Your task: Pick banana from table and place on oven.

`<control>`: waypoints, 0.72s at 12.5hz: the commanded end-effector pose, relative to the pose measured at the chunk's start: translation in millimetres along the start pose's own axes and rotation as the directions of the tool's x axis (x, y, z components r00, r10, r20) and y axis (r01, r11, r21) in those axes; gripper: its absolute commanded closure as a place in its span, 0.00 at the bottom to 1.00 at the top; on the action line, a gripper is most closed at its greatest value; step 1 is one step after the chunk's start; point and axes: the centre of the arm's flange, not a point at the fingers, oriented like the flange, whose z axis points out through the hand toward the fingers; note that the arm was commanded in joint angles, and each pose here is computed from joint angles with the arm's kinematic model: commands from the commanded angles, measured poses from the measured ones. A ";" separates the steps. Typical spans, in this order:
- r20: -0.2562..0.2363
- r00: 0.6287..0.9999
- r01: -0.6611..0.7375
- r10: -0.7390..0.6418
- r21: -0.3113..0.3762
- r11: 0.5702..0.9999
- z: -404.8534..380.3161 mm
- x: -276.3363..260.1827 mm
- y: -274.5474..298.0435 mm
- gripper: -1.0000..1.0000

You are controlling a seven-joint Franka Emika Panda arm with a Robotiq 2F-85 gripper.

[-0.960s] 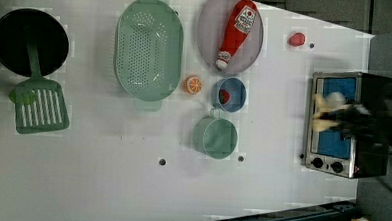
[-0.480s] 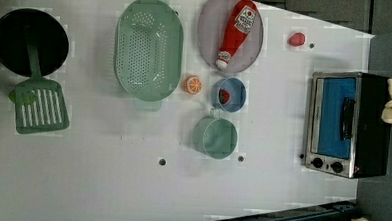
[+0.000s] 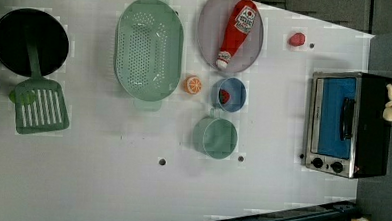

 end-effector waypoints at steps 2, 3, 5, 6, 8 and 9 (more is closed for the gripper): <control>0.013 0.990 0.142 -0.142 -0.005 0.990 26.9 56.4 65.7 0.73; -0.001 0.983 0.185 -0.185 -0.011 0.983 38.3 72.1 77.7 0.73; -0.040 0.970 0.237 -0.238 -0.036 0.971 62.2 103.0 101.7 0.73; -0.057 0.963 0.260 -0.263 -0.053 0.964 73.5 116.0 113.1 0.73; -0.062 0.948 0.306 -0.311 -0.085 0.948 94.7 133.3 129.5 0.73; -0.057 0.948 0.308 -0.314 -0.094 0.947 104.0 138.0 133.9 0.73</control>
